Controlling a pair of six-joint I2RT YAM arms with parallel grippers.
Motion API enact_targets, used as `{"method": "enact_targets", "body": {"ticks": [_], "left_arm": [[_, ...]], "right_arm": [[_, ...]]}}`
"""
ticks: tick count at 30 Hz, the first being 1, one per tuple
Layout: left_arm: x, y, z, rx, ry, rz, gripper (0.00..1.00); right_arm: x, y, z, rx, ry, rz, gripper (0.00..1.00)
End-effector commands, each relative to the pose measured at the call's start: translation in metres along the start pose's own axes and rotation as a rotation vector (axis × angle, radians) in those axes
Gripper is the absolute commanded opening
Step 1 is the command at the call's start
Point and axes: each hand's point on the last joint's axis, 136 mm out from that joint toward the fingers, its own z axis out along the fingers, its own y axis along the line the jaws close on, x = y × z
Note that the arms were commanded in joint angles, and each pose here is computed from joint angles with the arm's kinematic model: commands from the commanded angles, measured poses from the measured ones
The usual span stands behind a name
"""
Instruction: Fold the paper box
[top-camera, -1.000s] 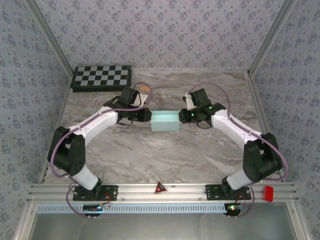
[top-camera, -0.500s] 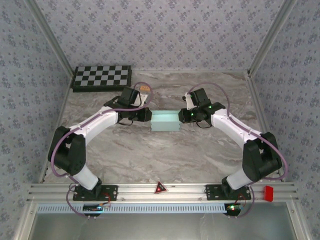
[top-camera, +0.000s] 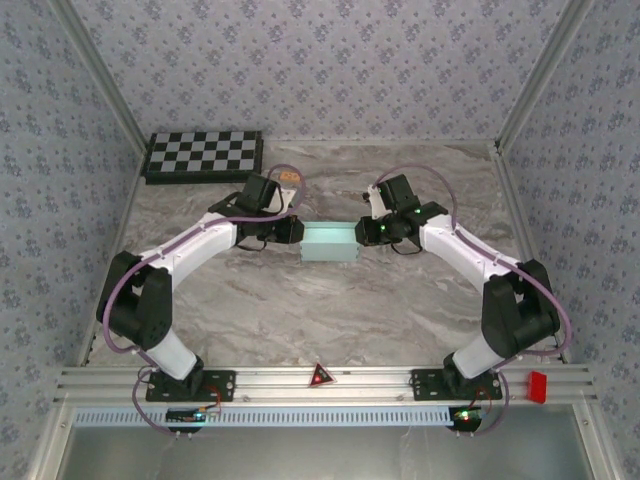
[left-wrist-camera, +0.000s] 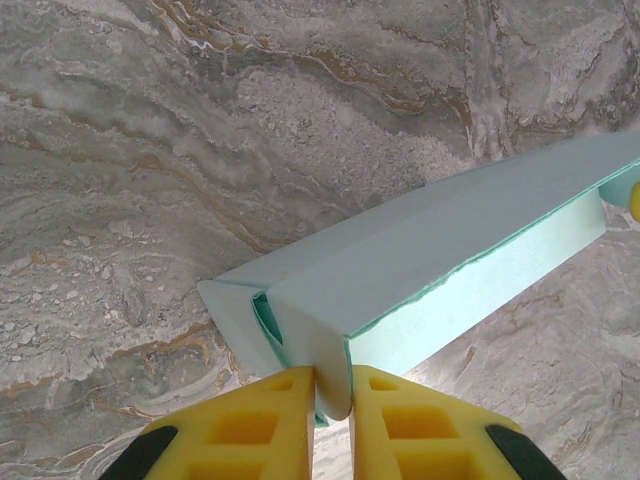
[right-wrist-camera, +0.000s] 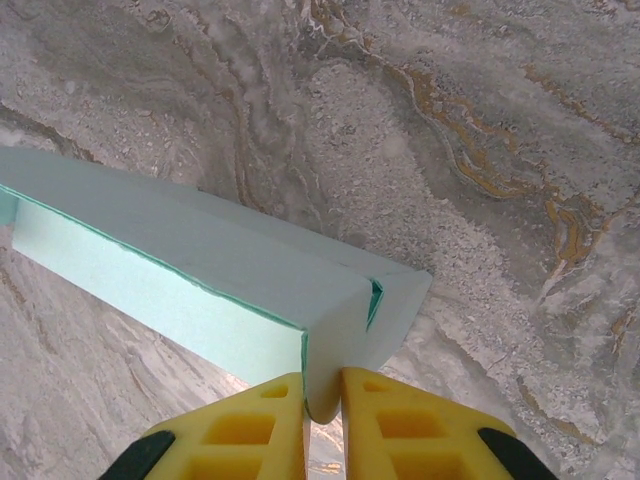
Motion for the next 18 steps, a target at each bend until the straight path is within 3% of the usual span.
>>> {"method": "enact_targets", "body": {"ticks": [1,18], "left_arm": [[0.0101,-0.0041,0.007,0.016,0.035,-0.002,0.17],[0.0111,-0.0031,0.0083,-0.001,0.04,0.007,0.18]], "right_arm": [[-0.0018,0.0123,-0.0012,-0.044,0.021,-0.002,0.17],[-0.003,0.0189,-0.0004,-0.109,0.046,0.032,0.18]]}}
